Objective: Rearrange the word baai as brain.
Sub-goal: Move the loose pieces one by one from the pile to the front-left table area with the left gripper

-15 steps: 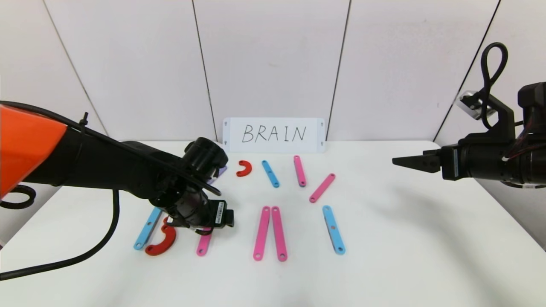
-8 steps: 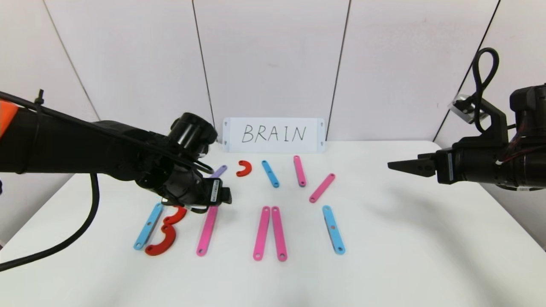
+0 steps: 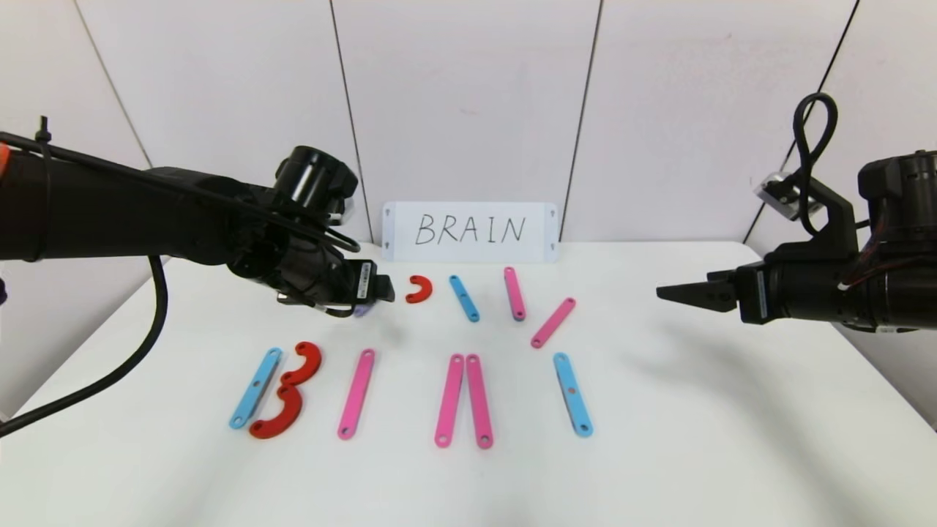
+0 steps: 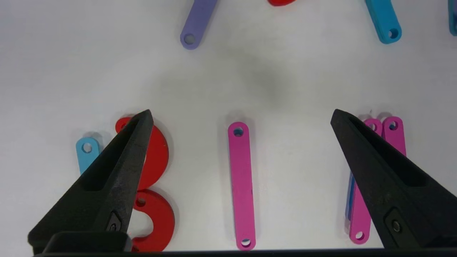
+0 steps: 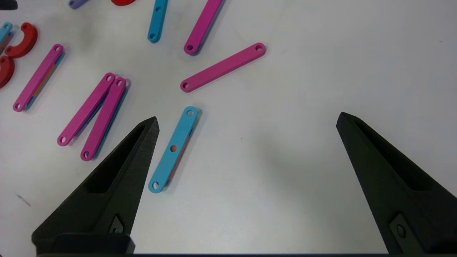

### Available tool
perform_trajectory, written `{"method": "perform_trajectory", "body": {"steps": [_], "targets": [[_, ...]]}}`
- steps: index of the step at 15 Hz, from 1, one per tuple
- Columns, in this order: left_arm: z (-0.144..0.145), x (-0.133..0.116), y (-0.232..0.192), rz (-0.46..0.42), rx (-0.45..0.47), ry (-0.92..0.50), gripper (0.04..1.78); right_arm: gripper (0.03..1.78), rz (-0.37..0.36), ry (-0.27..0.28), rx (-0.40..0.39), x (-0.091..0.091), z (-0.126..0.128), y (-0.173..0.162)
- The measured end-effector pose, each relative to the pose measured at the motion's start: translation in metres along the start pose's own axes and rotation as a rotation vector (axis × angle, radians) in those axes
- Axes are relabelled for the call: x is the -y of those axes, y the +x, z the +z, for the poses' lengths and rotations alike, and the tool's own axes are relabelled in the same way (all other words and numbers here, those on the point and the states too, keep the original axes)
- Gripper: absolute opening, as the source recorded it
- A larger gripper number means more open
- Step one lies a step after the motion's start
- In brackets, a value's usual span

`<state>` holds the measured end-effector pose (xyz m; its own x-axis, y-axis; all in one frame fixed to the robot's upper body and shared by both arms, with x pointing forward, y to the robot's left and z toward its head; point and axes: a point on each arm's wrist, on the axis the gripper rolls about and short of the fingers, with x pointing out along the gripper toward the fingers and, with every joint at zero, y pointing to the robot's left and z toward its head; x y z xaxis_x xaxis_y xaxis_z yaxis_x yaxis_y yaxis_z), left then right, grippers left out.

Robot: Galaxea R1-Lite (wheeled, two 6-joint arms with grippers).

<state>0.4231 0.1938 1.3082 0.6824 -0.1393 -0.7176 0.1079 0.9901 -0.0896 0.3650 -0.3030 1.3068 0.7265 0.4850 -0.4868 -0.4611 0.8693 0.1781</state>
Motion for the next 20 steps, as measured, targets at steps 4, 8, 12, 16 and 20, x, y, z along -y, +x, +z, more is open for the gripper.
{"method": "perform_trajectory", "body": {"steps": [4, 8, 12, 16, 20], "targets": [[0.019, 0.008, 0.016, -0.013, 0.043, 0.004, 1.74, 1.74, -0.001, 0.002, -0.005, 0.001, 0.000, 0.002], [0.031, 0.018, 0.045, -0.025, 0.077, 0.002, 1.74, 1.74, -0.001, 0.004, -0.007, 0.002, 0.000, 0.004], [0.033, 0.026, 0.079, -0.042, 0.125, 0.008, 1.74, 1.74, -0.003, 0.005, -0.008, 0.002, 0.000, 0.004], [0.030, 0.032, 0.106, -0.052, 0.168, 0.047, 1.74, 1.74, -0.004, 0.004, -0.008, 0.003, 0.000, 0.004], [0.025, 0.039, 0.121, -0.051, 0.168, 0.069, 1.74, 1.74, -0.007, 0.005, -0.007, 0.003, -0.001, 0.003]]}}
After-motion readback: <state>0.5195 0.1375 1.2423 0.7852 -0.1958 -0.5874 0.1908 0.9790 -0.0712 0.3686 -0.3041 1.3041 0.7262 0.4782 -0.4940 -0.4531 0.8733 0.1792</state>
